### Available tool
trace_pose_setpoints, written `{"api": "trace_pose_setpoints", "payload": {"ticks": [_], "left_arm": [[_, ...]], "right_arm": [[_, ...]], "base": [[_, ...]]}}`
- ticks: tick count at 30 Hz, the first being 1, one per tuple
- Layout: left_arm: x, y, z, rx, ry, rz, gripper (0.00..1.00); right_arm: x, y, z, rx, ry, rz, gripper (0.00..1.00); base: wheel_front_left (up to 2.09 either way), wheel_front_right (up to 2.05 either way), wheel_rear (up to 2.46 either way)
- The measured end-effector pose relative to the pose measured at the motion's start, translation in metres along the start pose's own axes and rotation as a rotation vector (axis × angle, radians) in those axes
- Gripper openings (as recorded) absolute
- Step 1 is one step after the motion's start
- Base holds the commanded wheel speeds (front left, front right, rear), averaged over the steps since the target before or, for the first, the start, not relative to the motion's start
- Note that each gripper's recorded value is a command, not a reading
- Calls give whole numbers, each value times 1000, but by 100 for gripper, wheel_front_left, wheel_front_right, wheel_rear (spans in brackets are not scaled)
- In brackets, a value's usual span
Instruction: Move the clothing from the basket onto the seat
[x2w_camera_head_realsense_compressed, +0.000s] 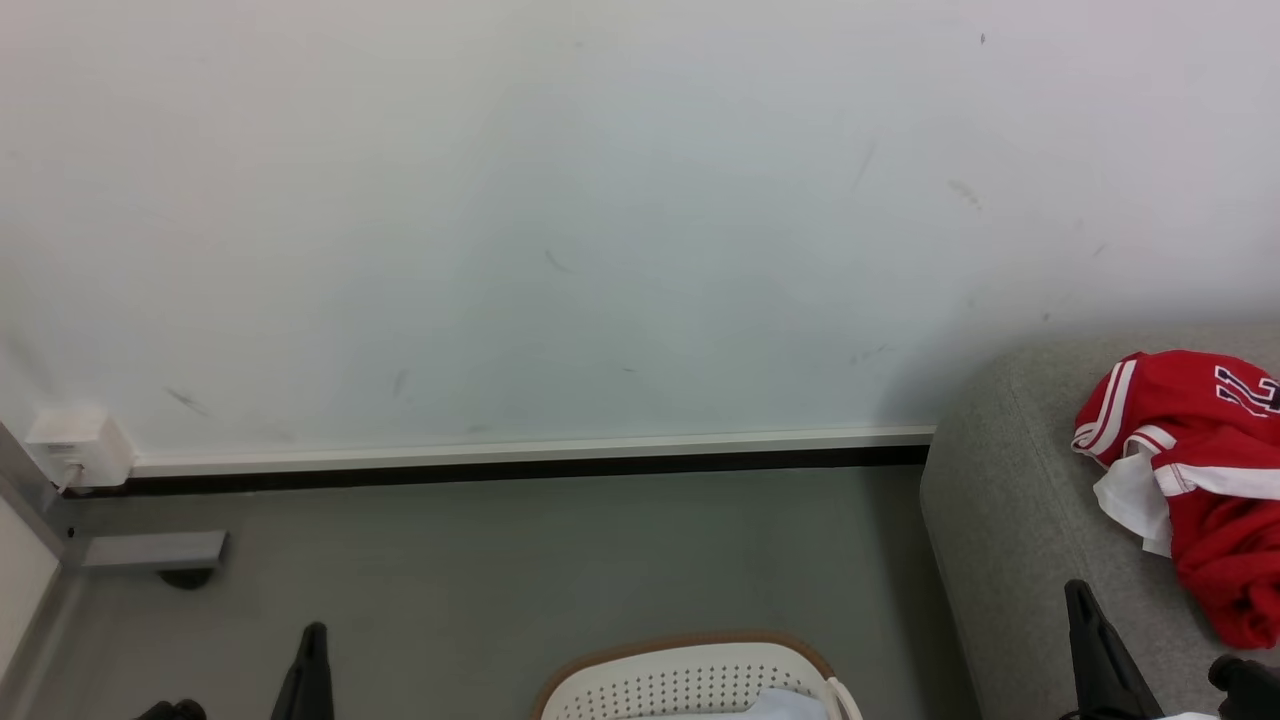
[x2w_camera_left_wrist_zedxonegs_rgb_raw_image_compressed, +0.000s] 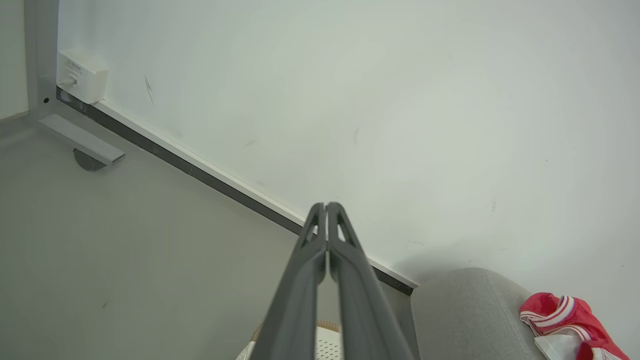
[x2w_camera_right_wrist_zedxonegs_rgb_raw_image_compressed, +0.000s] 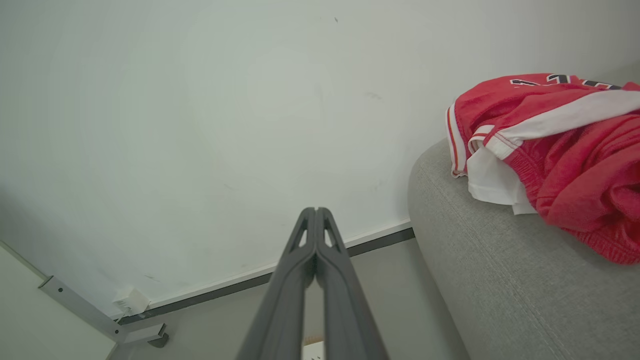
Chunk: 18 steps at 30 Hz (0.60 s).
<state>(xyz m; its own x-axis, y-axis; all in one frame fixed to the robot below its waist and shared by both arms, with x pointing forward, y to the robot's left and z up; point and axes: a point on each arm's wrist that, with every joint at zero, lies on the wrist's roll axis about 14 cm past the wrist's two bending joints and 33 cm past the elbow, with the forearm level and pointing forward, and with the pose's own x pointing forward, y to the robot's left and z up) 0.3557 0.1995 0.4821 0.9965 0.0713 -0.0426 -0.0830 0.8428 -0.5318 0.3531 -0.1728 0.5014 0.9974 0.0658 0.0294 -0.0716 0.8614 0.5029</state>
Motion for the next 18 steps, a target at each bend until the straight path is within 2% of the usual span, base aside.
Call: {"api": "trace_pose_setpoints", "payload": {"ticks": [18], "left_arm": [[7,-1,7,-250,3,17,0]], "right_arm": [[9,-10,7,254,-6,-51,0]], "base": [[0,0,0]]}}
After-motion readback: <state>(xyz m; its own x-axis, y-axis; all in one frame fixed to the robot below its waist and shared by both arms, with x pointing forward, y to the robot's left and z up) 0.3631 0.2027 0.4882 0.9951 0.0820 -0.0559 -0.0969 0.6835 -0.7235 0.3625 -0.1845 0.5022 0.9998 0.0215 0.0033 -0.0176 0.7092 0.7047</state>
